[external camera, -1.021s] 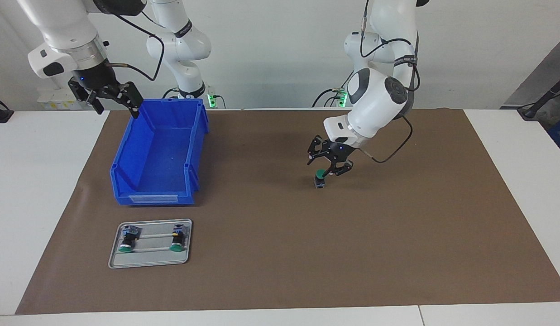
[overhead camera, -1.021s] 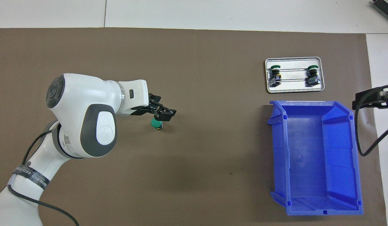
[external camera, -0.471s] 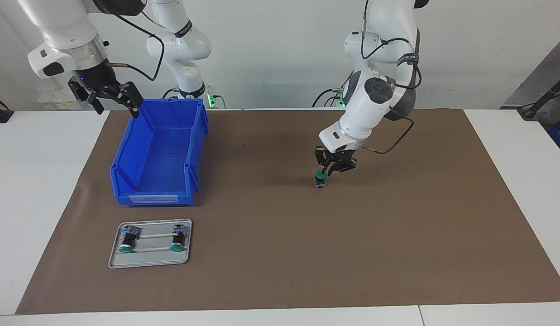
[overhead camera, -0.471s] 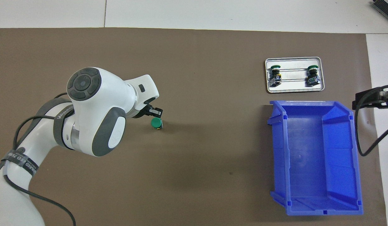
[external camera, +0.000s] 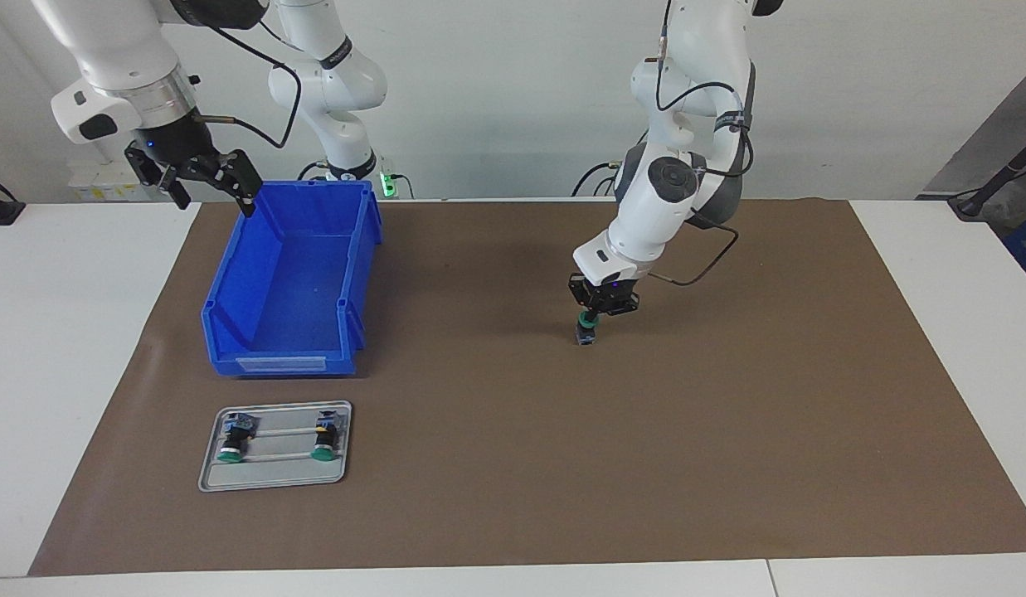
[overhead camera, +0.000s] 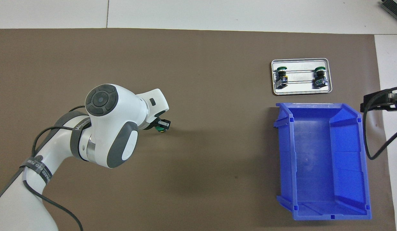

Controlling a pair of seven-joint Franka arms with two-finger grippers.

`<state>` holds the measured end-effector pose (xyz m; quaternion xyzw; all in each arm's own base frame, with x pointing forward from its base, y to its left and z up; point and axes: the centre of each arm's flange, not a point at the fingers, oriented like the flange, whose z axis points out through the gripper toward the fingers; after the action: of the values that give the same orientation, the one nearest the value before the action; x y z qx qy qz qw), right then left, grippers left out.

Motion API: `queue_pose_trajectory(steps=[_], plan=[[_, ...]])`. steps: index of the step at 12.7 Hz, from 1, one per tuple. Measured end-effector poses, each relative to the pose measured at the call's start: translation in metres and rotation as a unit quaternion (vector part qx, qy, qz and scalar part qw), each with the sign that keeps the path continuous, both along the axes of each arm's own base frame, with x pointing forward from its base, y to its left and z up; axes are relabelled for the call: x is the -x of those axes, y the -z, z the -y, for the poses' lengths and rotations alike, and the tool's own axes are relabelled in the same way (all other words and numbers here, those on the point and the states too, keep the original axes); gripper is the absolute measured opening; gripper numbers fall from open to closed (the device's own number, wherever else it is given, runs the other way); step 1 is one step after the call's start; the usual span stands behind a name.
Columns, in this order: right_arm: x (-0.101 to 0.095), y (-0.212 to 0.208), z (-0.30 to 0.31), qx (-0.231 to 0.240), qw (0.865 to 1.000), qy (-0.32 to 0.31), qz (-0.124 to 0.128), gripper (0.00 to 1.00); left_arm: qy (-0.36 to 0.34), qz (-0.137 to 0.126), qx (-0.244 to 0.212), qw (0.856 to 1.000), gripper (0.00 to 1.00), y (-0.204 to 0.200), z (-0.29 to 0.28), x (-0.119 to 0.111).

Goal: Place and press button with both arms
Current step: 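Lift the left gripper off the button and withdraw it to rest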

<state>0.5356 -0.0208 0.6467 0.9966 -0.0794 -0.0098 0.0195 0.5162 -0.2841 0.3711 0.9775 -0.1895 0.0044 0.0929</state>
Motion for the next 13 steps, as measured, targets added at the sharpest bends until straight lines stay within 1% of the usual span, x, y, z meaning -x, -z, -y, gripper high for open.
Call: queue_pose_trajectory(steps=[4,8,10,12,13], plan=[[0.000,0.000,0.000,0.000,1.000,0.000,0.000,1.00,0.003,0.002,0.000,1.000,0.07,0.001,0.002,0.004],[0.000,0.000,0.000,0.000,1.000,0.000,0.000,1.00,-0.003,0.018,0.004,1.000,0.07,0.006,-0.001,0.005],[0.000,0.000,0.000,0.000,1.000,0.000,0.000,1.00,-0.004,0.020,0.004,1.000,0.07,0.006,-0.002,0.007],[0.000,0.000,0.000,0.000,1.000,0.000,0.000,1.00,-0.004,0.023,0.006,1.000,0.11,0.001,-0.001,0.004],[0.000,0.000,0.000,0.000,1.000,0.000,0.000,1.00,-0.003,0.023,0.008,1.000,0.17,-0.005,0.001,0.001]])
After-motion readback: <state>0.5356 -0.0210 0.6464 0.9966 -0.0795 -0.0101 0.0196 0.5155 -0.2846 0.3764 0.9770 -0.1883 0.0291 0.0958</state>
